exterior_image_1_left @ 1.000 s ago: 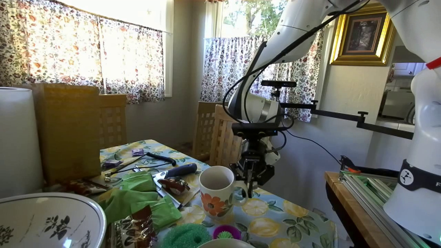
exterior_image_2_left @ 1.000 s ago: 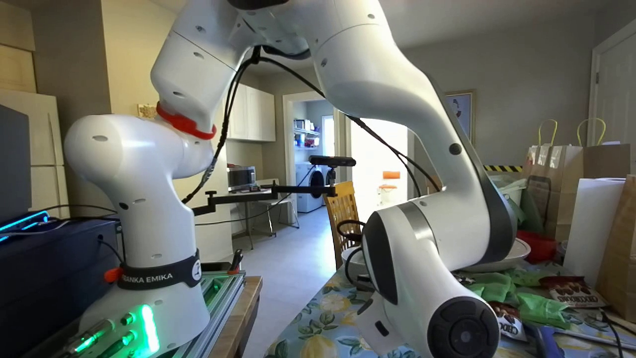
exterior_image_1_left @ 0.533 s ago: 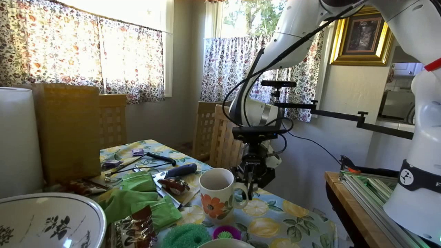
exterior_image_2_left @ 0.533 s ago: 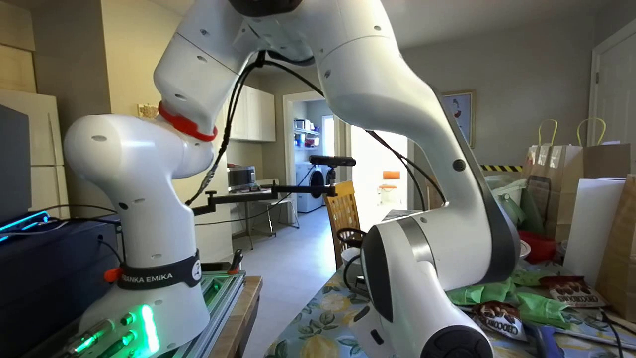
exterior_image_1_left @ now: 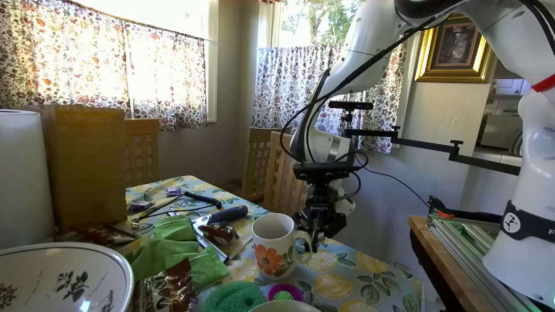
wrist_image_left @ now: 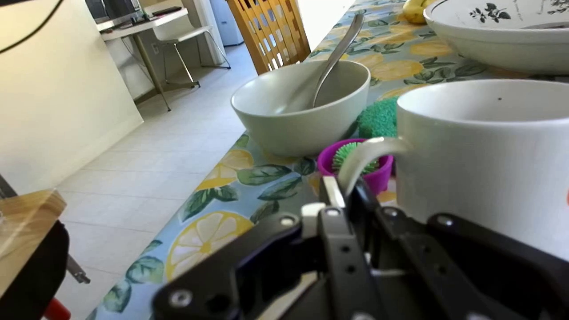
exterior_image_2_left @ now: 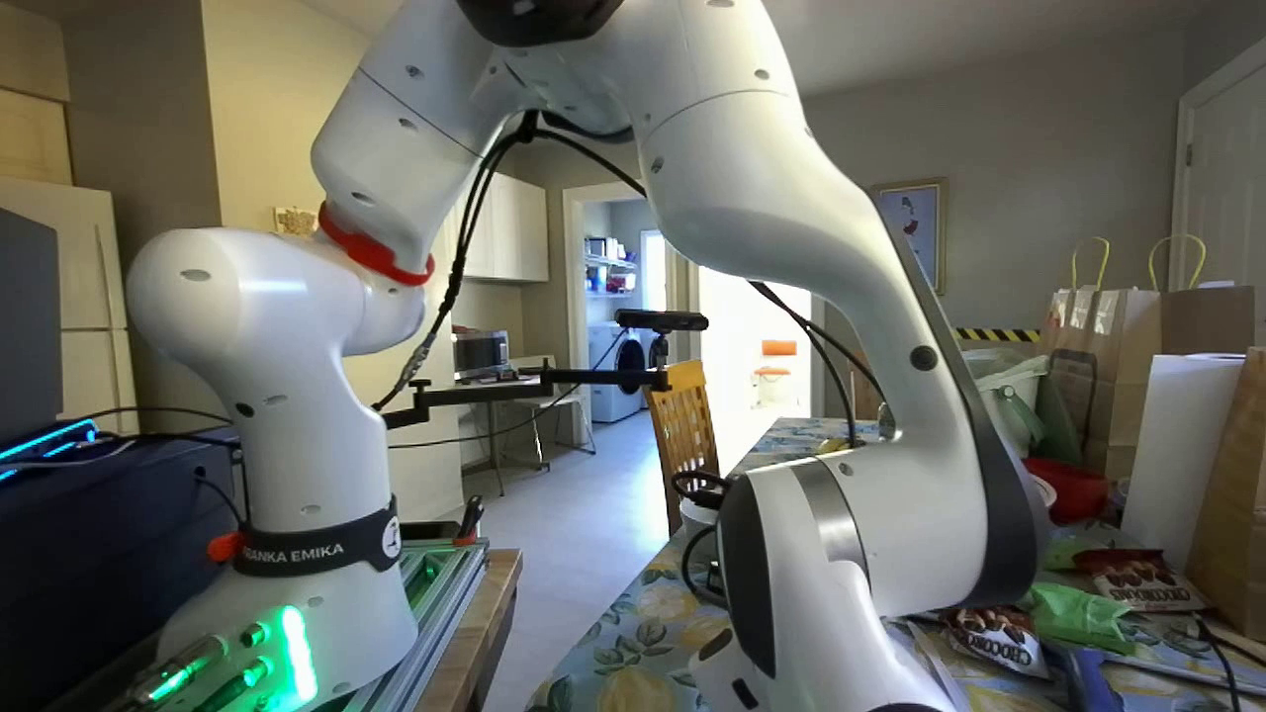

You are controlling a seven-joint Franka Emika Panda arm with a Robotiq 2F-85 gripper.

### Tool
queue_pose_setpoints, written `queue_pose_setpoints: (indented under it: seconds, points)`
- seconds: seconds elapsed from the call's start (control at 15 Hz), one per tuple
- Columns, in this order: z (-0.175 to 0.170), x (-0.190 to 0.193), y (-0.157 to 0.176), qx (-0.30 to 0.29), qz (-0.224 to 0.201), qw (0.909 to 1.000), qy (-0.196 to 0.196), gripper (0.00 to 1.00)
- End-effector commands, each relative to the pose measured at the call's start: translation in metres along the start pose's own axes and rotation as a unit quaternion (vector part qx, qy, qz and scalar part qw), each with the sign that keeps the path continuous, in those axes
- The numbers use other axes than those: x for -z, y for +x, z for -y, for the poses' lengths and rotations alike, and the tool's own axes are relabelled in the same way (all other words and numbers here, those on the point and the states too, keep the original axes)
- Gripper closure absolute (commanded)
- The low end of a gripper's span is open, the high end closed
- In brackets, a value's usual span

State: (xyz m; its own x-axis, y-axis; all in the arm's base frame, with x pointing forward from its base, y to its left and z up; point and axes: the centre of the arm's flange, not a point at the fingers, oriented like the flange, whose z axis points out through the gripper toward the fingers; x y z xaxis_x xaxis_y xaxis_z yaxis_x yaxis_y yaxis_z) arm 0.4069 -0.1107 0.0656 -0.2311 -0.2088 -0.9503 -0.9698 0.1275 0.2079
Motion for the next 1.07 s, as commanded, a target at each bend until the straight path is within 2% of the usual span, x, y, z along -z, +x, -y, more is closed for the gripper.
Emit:
queue_pose_setpoints:
  seconds: [0.0,0.27,0.4,0.73,1.0]
  points:
    - [0.007,0.005,0.005,0.0,0.023,0.9997,0.009,0.97]
    - [0.007,0.004,0.008,-0.004,0.035,0.9994,0.008,0.97]
    - [0.007,0.005,0.009,-0.009,0.036,0.9993,0.007,0.67]
    - [0.003,0.018,-0.002,-0.015,0.017,0.9997,0.007,0.29]
    - [-0.006,0.046,-0.031,-0.045,-0.059,0.997,0.025,0.01]
